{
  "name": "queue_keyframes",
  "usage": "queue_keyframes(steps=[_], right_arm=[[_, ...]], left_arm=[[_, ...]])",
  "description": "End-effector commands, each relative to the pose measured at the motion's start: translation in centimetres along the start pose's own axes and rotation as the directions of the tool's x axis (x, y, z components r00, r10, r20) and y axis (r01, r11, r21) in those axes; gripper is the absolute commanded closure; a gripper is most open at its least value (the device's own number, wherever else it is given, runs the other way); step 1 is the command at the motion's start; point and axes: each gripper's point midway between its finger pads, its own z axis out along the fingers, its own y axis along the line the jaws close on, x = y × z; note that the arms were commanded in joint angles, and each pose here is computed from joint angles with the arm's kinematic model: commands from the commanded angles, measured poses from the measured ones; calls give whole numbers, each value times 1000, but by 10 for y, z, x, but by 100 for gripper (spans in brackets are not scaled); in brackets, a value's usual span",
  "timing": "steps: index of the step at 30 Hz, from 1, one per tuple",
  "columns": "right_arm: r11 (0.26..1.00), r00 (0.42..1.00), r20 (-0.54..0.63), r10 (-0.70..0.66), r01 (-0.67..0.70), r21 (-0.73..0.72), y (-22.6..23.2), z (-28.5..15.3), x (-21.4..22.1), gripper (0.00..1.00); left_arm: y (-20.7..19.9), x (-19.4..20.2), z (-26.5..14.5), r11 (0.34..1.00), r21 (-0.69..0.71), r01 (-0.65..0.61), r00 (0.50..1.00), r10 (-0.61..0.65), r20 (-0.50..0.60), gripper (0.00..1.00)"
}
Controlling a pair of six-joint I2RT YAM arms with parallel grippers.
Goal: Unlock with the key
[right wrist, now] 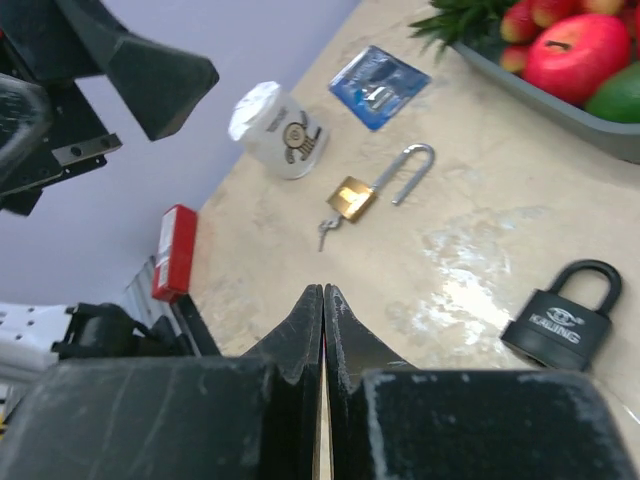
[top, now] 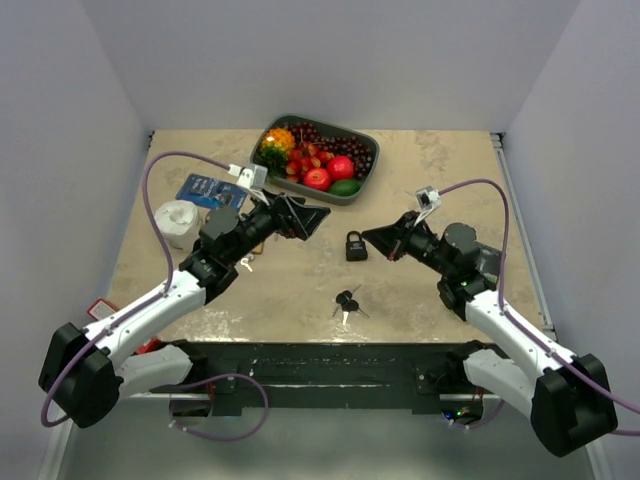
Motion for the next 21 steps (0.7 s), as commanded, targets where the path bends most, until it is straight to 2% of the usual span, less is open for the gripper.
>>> queue_keyframes(steps=[1, 3, 4, 6, 7, 9, 12, 14, 15, 16, 18, 21], right_arm=[[998, 999, 7, -33, 32, 62, -12, -1, -8, 100], [994, 999, -44, -15, 19, 105, -23, -4, 5, 100], [988, 998, -51, -42, 49, 144, -31, -4, 5, 100], [976, 993, -113, -34, 57, 209, -44, -12, 20, 100], [970, 987, -141, -80, 110, 216, -48, -15, 24, 100], [953, 973, -209, -100, 154, 259, -58, -23, 39, 91], [950, 958, -267, -106, 177, 258, -49, -26, 59, 80], [951, 963, -248, -104, 169, 257, -45, -26, 59, 76], [952, 966, -241, -88, 153, 265, -46, -27, 62, 73], [949, 969, -233, -85, 150, 276, -48, -27, 61, 72], [945, 973, -214, -86, 148, 290, -50, -25, 56, 69], [952, 977, -190, -93, 143, 271, -44, -20, 48, 67]], left_arm=[[50, 17, -7, 982, -188, 6, 1000, -11, -22, 1], [55, 32, -5, 983, -181, -33, 996, 16, -90, 4], [62, 50, -5, 981, -189, -35, 988, 5, -154, 7], [71, 69, -7, 978, -207, -34, 979, -10, -205, 11], [80, 85, -11, 973, -228, -32, 970, -25, -244, 11], [86, 99, -15, 972, -233, -39, 958, -30, -286, 11], [91, 125, -23, 973, -225, -56, 928, -32, -371, 11], [104, 143, -32, 951, -282, -123, 905, -8, -425, 12], [100, 161, -36, 944, -273, -187, 876, 35, -481, 12], [111, 172, -46, 910, -331, -250, 854, 46, -519, 12], [108, 202, -55, 902, -315, -296, 803, 57, -593, 13], [114, 224, -68, 885, -325, -334, 761, 50, -647, 13]])
